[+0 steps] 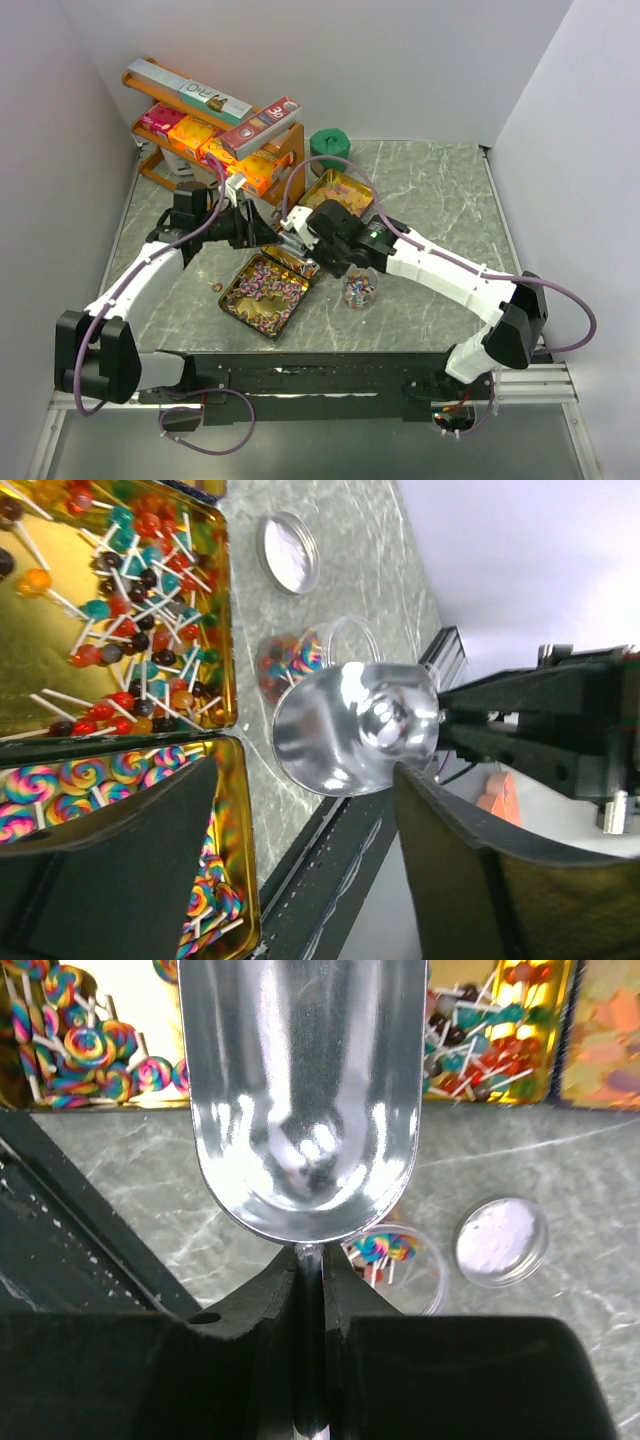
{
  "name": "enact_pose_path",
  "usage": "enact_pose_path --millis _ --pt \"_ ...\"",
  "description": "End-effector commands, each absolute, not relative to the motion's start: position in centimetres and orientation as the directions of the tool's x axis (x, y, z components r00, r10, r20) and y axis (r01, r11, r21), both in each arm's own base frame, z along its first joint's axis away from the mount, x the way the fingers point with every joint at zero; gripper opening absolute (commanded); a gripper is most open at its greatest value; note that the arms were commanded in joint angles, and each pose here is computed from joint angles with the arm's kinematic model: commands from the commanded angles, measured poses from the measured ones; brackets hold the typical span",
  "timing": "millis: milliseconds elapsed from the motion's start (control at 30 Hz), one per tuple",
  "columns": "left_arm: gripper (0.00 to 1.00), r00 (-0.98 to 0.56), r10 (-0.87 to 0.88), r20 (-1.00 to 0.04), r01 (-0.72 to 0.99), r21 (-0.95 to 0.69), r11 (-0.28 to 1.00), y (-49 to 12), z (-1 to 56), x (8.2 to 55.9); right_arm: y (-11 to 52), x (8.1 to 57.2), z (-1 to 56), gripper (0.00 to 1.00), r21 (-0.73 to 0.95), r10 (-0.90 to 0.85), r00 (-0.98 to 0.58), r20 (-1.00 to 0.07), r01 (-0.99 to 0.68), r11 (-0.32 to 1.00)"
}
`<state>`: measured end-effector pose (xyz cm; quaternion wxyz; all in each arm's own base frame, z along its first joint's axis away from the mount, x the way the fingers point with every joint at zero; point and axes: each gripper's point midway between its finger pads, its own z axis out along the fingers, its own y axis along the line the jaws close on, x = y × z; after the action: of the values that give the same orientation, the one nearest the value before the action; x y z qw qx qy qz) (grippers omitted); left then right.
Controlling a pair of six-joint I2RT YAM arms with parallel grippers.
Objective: Pack the candies
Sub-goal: Adjust the spatula.
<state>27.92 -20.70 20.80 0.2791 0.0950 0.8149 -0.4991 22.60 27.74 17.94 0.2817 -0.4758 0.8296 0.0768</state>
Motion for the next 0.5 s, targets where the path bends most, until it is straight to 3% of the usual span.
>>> enact_pose_path --millis 0,300,467 --pt "0.72 -0.798 -0.075 -0.598 0.510 -0.736 0.445 -21.7 21.2 27.1 29.9 24.9 22.5 0.00 -0.190 -0.668 -0.303 -0.680 -0.807 0.560" --pt "0.45 -0.838 -0.066 -0.541 0.420 -0.719 0.554 -21.3 17.2 28.2 29.7 25.2 26.7 0.00 -0.178 -0.553 -0.266 -0.790 -0.763 0.621" --pt "0.36 -0.854 -0.076 -0.515 0.388 -0.727 0.566 -21.4 16.1 28.8 29.4 24.7 28.8 0.00 -0.112 -0.469 -0.262 -0.843 -0.769 0.630"
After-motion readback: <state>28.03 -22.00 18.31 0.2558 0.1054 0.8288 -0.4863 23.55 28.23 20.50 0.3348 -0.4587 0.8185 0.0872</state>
